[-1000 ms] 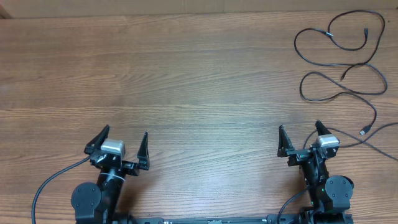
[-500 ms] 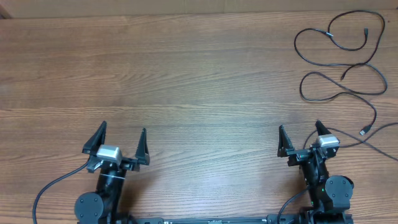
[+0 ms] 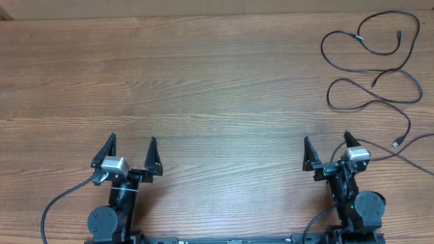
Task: Untangle cables
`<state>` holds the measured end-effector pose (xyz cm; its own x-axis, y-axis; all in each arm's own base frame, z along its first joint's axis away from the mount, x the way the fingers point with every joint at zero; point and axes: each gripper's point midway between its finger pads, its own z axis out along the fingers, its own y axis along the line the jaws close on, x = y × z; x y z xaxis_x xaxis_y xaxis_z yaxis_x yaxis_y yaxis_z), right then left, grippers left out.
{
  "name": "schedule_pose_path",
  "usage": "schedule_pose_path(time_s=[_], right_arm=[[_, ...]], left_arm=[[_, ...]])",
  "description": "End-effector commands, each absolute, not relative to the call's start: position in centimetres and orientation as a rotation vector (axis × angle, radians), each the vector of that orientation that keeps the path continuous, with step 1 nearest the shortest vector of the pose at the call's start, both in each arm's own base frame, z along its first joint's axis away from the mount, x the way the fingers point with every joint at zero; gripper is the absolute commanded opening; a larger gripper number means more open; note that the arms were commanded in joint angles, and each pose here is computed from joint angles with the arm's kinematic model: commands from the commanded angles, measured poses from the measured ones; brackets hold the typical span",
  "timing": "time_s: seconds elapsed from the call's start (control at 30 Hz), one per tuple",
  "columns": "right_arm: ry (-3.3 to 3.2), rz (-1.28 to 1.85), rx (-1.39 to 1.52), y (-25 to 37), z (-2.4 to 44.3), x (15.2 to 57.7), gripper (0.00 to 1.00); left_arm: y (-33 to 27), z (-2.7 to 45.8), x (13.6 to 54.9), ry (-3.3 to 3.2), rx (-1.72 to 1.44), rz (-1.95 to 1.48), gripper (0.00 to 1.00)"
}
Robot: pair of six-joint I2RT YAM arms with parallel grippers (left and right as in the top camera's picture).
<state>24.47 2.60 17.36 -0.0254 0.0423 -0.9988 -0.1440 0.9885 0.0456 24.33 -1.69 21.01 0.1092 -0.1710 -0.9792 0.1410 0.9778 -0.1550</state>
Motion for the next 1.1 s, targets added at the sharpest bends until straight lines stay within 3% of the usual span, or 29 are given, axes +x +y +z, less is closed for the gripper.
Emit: schedule_pose_path(time_s=[0.0, 0.27, 1.07], right_arm=[[1.586, 0.140, -0.077, 2.5, 17.2, 24.5, 1.00], [1.586, 0.140, -0.077, 2.5, 17.2, 24.5, 1.00], [1.586, 0.140, -0.077, 2.5, 17.2, 24.5, 1.00]], left_arm=[[-0.6, 20.4, 24.5, 1.451, -0.102, -0.216, 1.00], [-0.3, 15.7, 24.6, 1.644, -0.055, -0.113, 0.99], [1.3, 15.5, 24.6, 1.647, -0.104, -0.023, 0.99]])
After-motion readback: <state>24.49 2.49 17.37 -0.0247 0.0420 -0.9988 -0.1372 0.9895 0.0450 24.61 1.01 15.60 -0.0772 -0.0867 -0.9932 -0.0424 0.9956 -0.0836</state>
